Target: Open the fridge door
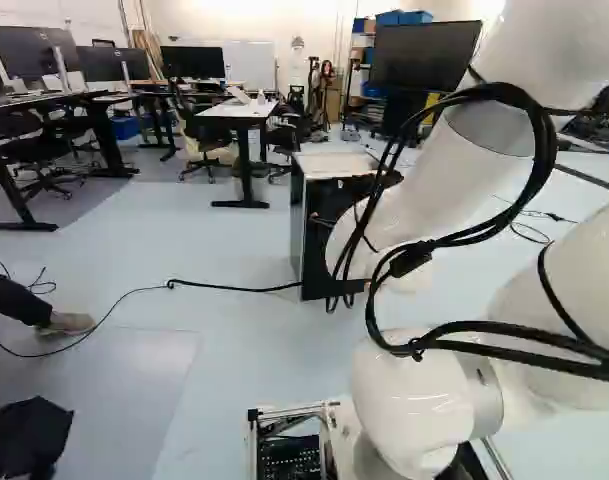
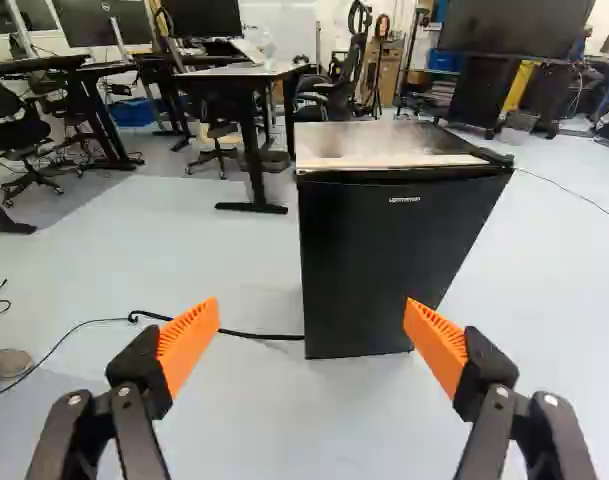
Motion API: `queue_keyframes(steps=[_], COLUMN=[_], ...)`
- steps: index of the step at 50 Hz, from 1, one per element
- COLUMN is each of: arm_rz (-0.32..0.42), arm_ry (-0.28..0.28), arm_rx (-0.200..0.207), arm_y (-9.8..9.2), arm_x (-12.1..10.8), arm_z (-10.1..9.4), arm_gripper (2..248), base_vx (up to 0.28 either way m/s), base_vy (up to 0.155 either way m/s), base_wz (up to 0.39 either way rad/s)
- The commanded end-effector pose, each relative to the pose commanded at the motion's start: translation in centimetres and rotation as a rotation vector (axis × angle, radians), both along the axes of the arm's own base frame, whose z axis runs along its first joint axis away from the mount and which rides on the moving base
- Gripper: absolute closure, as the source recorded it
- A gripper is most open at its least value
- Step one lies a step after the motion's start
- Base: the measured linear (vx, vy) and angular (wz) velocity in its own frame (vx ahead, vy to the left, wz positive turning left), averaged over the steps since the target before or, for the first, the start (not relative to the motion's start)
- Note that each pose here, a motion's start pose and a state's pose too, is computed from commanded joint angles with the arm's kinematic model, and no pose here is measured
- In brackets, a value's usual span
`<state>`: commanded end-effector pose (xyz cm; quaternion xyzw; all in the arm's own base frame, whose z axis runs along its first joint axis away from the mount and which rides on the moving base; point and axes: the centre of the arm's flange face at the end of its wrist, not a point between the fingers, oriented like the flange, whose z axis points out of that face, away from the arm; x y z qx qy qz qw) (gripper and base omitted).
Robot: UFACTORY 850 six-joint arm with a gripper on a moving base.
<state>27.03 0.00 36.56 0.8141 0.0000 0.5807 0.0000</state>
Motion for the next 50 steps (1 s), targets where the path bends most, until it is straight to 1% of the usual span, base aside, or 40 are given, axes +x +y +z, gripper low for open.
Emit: queue_keyframes(steps=[13,21,38,50], arm_rz=[0.000,0.000,0.012,0.032], arm_ry=[0.000,0.002,0.010,0.015], arm_rx=[0.000,0.000,0.000,0.000], arm_y=[0.0,0.0,0.4,1.0], arm_x=[0.0,0.5,2.5,4.1], arm_z=[0.0,0.1,0.3,0.5], arm_gripper=[3,3,3,3], base_vx=[0.000,0.000,0.000,0.000], base_vy=[0.000,0.000,0.000,0.000], base_wz=[0.000,0.000,0.000,0.000])
